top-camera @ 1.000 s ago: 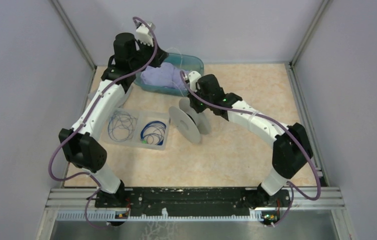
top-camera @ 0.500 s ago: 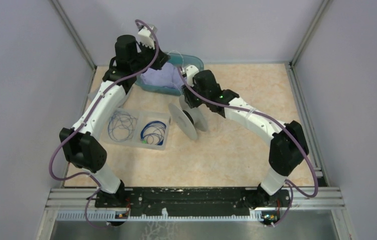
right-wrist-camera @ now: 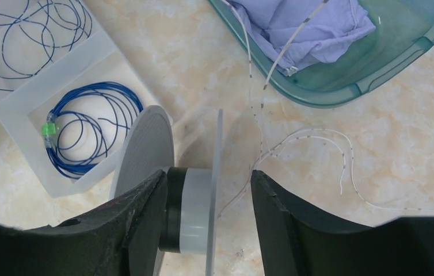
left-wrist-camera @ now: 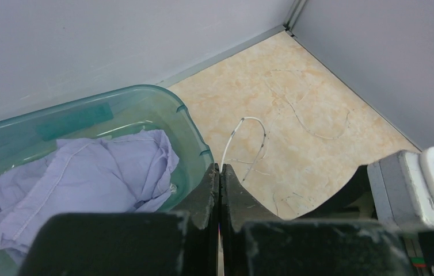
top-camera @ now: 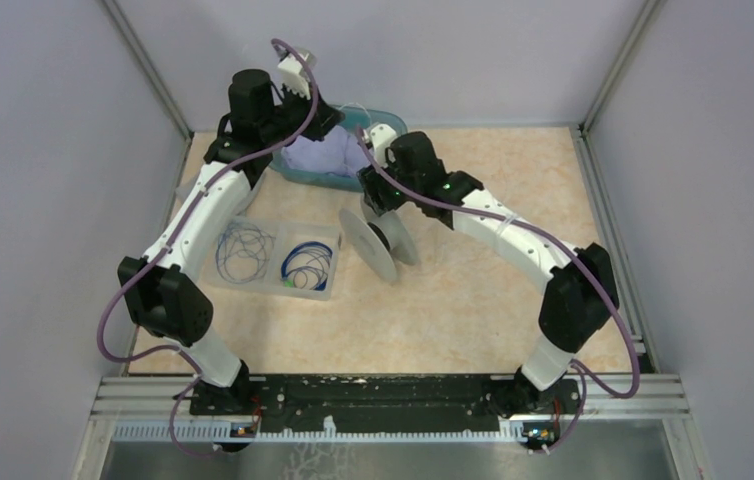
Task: Wrap the cables
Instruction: Wrap the cable around the cable reel.
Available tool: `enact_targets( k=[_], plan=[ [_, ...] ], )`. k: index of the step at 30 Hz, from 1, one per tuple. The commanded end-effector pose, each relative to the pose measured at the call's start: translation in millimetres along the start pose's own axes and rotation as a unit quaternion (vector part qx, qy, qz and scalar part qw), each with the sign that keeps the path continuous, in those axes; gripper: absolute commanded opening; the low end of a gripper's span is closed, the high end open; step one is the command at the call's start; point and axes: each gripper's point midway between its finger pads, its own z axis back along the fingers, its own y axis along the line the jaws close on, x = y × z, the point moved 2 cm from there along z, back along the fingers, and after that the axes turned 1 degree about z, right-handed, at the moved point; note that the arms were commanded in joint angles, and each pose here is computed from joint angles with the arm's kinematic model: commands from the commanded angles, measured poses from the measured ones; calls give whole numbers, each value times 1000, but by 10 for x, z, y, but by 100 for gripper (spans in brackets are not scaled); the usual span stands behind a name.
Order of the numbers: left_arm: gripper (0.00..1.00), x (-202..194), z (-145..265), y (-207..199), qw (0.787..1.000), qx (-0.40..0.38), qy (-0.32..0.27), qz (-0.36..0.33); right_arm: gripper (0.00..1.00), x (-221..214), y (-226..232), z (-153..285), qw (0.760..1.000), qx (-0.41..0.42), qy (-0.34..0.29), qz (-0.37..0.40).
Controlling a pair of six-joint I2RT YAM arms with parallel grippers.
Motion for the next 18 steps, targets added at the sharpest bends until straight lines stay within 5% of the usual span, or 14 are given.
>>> enact_targets(
  k=[1,7,18],
  plan=[
    [0,253,58,-160,999,-34,-31,-7,57,418,-227,410,998,-2,-66,-2],
    [0,223,50,-234,998,-58,-25,8,59,222,-681,734,996,-5,-80,-24],
    [0,159,34,-250,998,-67,-18,9,65,-416,-31,972,984,174,-37,-2]
  ],
)
